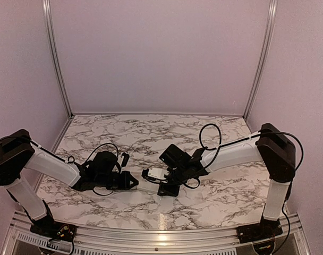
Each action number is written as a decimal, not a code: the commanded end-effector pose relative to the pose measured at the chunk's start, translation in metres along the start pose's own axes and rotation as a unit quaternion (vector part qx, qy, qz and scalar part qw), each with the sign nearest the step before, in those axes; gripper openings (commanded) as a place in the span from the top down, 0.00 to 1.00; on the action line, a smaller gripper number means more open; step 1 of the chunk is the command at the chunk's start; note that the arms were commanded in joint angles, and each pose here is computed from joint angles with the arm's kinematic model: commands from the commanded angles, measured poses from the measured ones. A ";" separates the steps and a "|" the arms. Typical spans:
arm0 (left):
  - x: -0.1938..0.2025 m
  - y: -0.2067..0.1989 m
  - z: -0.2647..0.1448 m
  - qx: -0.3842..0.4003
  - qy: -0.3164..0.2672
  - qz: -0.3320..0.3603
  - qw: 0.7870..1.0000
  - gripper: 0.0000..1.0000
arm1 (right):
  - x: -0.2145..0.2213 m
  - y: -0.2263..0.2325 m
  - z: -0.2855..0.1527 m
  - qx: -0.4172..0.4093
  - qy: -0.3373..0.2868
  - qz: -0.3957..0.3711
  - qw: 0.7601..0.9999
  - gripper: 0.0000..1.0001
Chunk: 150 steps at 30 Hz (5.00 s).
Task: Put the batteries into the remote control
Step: Hold the remote control at the center of the board, then press the battery cover on the remote control, then pass from the right arm to the left
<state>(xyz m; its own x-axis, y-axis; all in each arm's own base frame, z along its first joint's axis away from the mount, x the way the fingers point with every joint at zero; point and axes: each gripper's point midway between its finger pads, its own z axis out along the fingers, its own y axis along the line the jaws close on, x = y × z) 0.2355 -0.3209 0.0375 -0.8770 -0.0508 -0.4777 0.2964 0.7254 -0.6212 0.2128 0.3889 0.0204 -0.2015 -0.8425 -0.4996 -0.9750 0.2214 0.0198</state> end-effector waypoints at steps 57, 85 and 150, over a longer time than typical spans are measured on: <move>-0.011 0.013 -0.027 -0.148 -0.014 0.192 0.970 0.78 | -0.021 0.008 -0.012 -0.033 -0.015 -0.003 0.999 1.00; 0.049 -0.108 -0.101 0.144 -0.033 0.498 0.854 0.31 | -0.050 0.088 -0.088 -0.069 -0.057 -0.135 0.987 1.00; 0.073 -0.116 -0.103 0.145 -0.011 0.566 0.812 0.46 | -0.057 0.118 -0.120 -0.106 -0.093 -0.180 0.974 1.00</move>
<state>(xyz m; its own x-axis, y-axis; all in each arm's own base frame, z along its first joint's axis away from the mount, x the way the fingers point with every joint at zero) 0.1018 -0.3405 0.1460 0.0252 0.4976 -0.8670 0.9848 0.1368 0.1072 0.0995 0.3977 0.1392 0.1218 -0.7775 -0.6169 -0.9847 -0.1729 0.0235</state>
